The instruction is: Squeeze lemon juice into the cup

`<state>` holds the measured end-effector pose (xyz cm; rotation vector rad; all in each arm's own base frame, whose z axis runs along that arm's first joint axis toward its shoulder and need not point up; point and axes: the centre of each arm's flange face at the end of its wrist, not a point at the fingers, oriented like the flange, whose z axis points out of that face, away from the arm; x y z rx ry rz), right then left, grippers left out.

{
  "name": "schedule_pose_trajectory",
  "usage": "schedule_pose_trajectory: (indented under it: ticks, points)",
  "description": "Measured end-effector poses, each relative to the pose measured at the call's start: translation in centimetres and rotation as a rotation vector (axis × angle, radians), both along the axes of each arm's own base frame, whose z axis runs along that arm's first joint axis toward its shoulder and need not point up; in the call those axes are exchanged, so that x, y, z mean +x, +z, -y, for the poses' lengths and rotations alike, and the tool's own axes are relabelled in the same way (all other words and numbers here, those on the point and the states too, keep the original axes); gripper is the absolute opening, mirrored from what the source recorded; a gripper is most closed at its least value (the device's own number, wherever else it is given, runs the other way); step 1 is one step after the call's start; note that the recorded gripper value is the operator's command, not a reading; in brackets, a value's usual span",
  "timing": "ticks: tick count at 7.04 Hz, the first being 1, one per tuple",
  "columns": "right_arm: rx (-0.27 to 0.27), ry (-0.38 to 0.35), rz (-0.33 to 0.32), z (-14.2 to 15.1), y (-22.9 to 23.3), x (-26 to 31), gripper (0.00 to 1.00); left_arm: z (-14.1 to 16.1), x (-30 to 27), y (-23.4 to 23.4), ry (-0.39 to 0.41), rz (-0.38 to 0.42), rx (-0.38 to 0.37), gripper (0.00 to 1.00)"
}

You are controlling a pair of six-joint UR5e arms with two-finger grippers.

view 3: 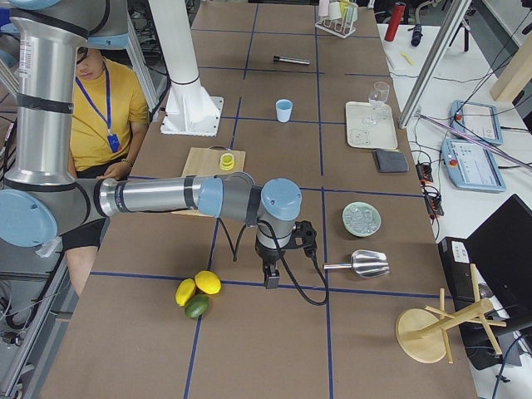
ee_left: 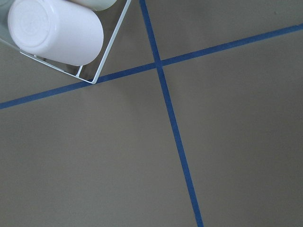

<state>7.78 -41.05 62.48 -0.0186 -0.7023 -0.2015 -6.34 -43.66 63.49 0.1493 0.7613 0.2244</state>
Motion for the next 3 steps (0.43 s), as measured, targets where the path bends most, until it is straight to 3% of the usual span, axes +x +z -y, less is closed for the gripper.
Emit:
schedule_pose_trajectory:
  ticks: [3]
  points:
    - [0.001, 0.002, 0.008, 0.05, -0.12, -0.07, 1.0, 0.01, 0.0, -0.15, 0.0, 0.0, 0.003, 1.0]
